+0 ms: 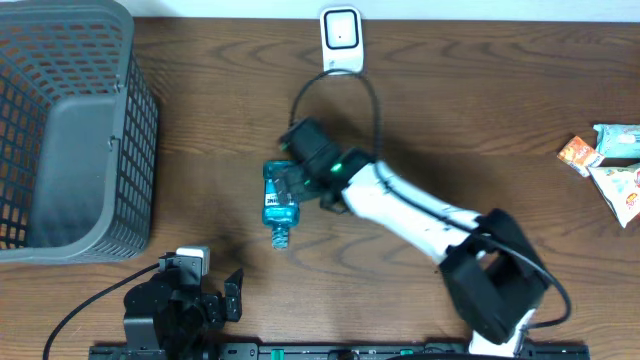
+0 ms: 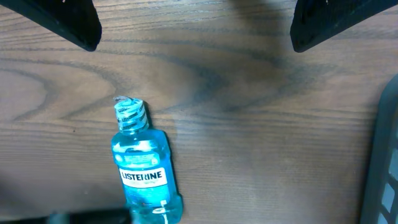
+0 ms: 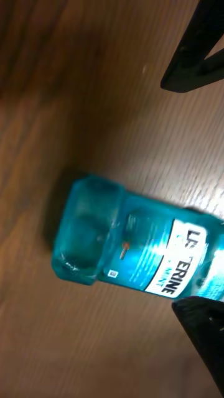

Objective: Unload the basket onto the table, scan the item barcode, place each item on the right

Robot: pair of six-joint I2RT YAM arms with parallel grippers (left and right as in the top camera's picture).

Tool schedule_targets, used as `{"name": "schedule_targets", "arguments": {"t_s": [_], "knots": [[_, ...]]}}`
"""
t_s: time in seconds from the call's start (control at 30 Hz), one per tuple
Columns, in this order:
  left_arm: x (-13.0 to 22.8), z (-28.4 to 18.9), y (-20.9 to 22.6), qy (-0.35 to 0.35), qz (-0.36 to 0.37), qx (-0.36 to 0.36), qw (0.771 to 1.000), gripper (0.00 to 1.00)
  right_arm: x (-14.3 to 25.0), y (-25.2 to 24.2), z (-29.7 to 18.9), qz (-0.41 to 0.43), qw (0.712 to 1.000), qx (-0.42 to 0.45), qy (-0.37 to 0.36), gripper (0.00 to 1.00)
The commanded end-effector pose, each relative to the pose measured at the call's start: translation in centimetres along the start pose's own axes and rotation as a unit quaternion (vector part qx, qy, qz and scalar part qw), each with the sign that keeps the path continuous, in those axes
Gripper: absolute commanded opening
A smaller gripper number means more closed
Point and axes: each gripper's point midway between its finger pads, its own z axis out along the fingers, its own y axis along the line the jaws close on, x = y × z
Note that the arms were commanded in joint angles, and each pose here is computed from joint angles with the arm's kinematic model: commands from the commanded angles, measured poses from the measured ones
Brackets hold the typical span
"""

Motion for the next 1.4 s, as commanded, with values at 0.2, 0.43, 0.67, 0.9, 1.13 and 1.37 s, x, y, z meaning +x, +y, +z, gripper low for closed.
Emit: {"name": "schedule_targets", "arguments": {"t_s": [0.2,0.43,0.67,0.9,1.13,1.37], "knots": [[-0.3,-0.3,-0.2,-0.006,0.007,0.005,1.0,0.97,-1.7,1.8,2.7,-0.017,0.991,0.113,-0.073,0.99],[-0.3,-0.3,-0.2,-0.006,0.007,0.005,1.0,0.97,0.3,3.0,6.1,-0.042,0.988,0.147,-0.027,0.94],[-0.3,-0.3,-0.2,-0.006,0.007,0.005,1.0,0.97,3.7,0.3,7.8,-0.02,0.974,0.224,0.034,0.8],[-0.3,-0.3,-0.2,-0.006,0.007,0.005,1.0,0.97,6.6,-0.3,7.9,0.007,0.973,0.191,0.127,0.54],[-0.3,-0.3,-0.2,-0.006,0.007,0.005,1.0,0.97,7.5,-0.3,7.9,0.006,0.972,0.147,0.182,0.38],[-0.3,-0.3,-0.2,-0.006,0.007,0.005,1.0,0.97,9.0,1.6,7.1,-0.016,0.961,0.013,0.274,0.24]]}}
